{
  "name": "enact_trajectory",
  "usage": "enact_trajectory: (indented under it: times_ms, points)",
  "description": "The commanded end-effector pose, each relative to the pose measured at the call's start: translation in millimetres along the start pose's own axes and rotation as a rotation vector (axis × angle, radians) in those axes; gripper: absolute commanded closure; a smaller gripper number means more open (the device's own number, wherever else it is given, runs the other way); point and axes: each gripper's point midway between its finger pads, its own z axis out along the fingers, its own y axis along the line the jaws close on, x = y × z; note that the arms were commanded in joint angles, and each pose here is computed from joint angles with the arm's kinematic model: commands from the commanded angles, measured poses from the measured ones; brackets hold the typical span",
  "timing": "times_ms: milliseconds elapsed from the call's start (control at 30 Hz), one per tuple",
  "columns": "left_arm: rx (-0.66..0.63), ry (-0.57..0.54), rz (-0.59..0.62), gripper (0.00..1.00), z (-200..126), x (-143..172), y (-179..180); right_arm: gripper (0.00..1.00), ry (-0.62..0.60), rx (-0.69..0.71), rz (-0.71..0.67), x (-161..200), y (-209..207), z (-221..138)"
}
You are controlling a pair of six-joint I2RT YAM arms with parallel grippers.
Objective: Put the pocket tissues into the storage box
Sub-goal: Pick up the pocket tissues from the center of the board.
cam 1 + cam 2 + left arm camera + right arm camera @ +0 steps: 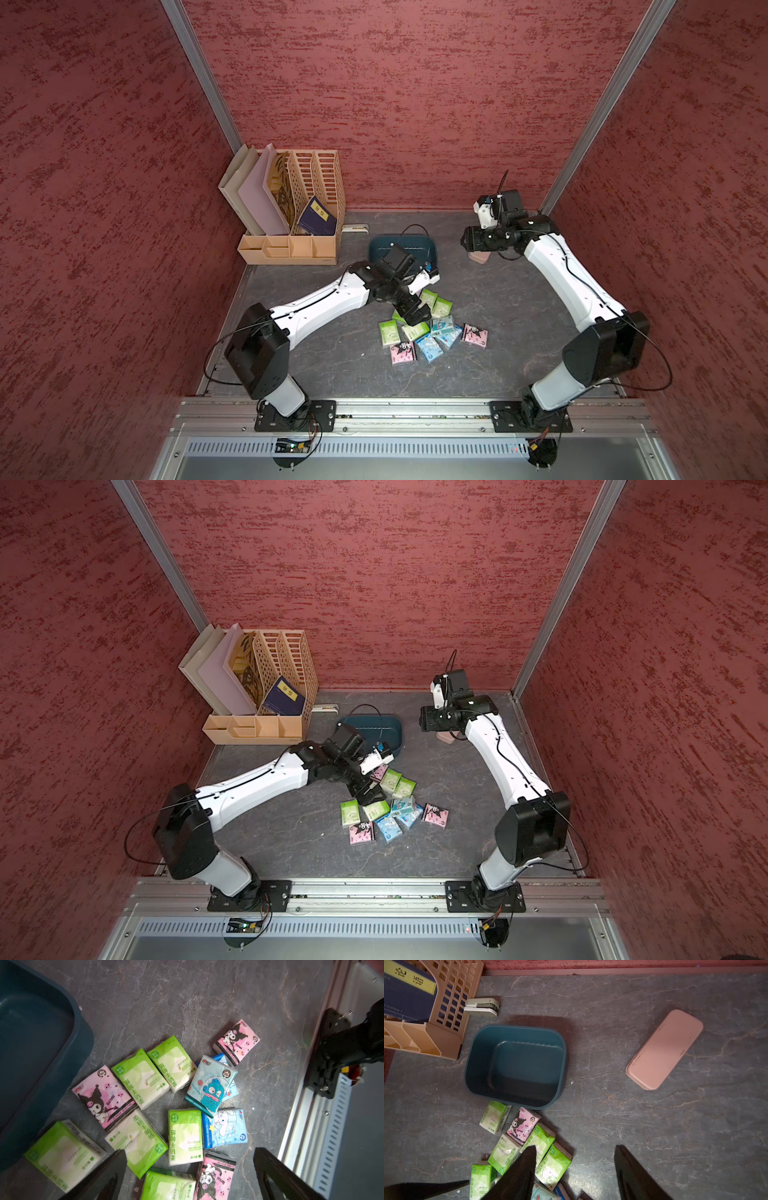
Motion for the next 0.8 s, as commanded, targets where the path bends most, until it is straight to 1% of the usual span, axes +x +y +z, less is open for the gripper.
enact_trajectory:
  times_ms: [0, 133, 233, 300, 400, 500, 567, 767]
  points:
    - [-0.142, -0.005, 0.104, 0.0, 6, -10, 9, 0.35, -0.049, -0.029, 0.048, -13, 2, -13]
    - [-0.23, -0.075, 0.166, 0.01, 19, -14, -6, 0.36, -0.033, -0.026, 0.042, -6, -3, -10]
    - [-0.254, -0.133, 0.164, 0.01, 27, -19, -15, 0.36, -0.028, -0.028, 0.035, -3, -4, -8]
    - [-0.261, -0.15, 0.166, 0.01, 36, -22, -17, 0.36, -0.028, -0.026, 0.031, -3, -5, -7]
    - [-0.247, -0.143, 0.158, 0.02, 53, -23, -17, 0.37, -0.023, -0.031, 0.027, -3, -4, -5]
    - [-0.205, -0.129, 0.148, 0.07, 66, -23, -19, 0.37, -0.017, -0.035, 0.021, -3, -4, -3]
    - [-0.177, -0.125, 0.15, 0.09, 71, -24, -21, 0.37, -0.011, -0.034, 0.019, -1, -5, -2]
    - [-0.11, -0.1, 0.155, 0.1, 77, -20, -31, 0.38, 0.008, -0.029, 0.021, 4, -7, 3]
